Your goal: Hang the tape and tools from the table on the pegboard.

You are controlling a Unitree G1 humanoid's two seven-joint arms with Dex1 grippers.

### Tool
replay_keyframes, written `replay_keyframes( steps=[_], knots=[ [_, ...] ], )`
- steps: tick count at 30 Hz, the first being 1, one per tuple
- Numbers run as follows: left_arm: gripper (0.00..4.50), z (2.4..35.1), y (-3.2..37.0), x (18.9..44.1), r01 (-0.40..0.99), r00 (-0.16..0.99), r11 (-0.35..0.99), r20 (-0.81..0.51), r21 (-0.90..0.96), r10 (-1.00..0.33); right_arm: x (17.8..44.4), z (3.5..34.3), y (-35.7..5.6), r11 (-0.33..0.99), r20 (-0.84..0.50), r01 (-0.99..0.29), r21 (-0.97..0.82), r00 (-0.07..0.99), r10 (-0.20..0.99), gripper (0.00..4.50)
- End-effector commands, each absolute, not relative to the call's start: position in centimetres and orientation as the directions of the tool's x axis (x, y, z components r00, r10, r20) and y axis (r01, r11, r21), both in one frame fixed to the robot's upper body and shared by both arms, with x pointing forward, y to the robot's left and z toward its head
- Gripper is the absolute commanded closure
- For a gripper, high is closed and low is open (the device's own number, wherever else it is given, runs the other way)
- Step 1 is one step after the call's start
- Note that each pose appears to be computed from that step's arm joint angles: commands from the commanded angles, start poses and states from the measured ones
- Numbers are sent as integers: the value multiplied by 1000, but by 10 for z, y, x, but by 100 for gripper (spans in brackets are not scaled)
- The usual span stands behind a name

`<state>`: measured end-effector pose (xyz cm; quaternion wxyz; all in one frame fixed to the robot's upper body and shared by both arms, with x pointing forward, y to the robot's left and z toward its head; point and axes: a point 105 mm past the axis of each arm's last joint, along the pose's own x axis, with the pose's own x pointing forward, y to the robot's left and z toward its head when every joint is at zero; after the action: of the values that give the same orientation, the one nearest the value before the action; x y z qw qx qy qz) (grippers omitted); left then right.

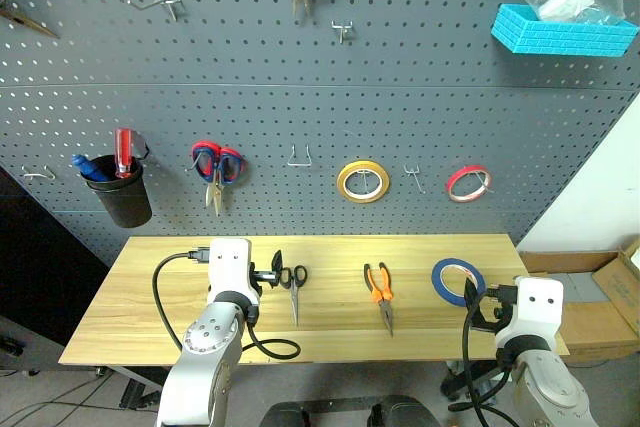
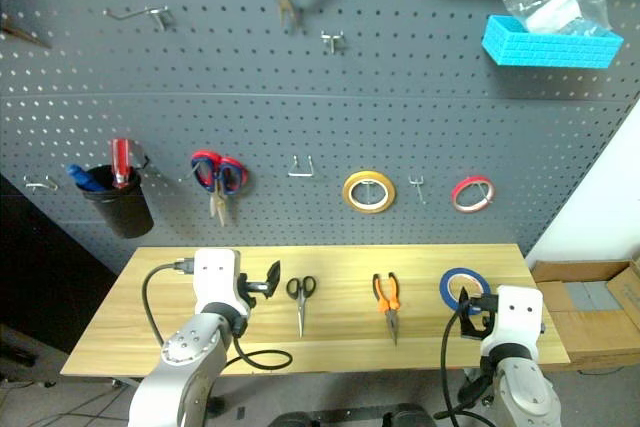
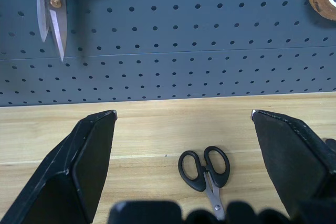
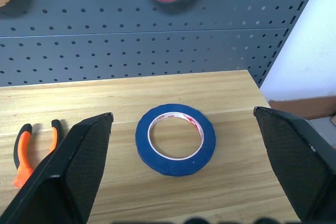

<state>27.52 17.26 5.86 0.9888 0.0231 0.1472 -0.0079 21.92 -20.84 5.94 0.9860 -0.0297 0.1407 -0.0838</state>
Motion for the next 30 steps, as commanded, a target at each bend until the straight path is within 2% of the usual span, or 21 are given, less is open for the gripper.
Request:
replay_keyframes(
  steps=[1, 4, 8, 11, 14, 18, 24, 30],
  knots=[
    [7, 77, 163, 282, 90, 972, 996, -222, 26, -82, 222, 72, -211, 983, -236, 138, -122, 958, -164, 7],
    [7, 86, 149, 291, 209, 961, 978, -191, 18, -202, 225, 70, -213, 979, -258, 90, -180, 956, -136, 7],
    [7, 109, 135, 325, 366, 922, 930, -146, 35, -358, 251, 67, -226, 954, -289, -4, -300, 953, -87, 7],
    [7, 117, 97, 341, 594, 800, 799, -168, 91, -576, 284, 65, -232, 933, -329, -89, -349, 944, -33, 7],
    [7, 121, 78, 349, 688, 725, 715, -176, 125, -666, 304, 71, -236, 927, -325, -112, -357, 946, -11, 7],
    [7, 118, 51, 350, 810, 586, 575, -209, 117, -783, 324, 70, -241, 927, -375, -149, -345, 927, 10, 7],
    [7, 101, 22, 339, 908, 418, 388, -286, 157, -862, 336, 65, -241, 920, -446, -228, -318, 893, 67, 7],
    [7, 88, 1, 331, 941, 336, 299, -304, 161, -891, 334, 57, -232, 928, -510, -287, -236, 850, 133, 7]
  ],
)
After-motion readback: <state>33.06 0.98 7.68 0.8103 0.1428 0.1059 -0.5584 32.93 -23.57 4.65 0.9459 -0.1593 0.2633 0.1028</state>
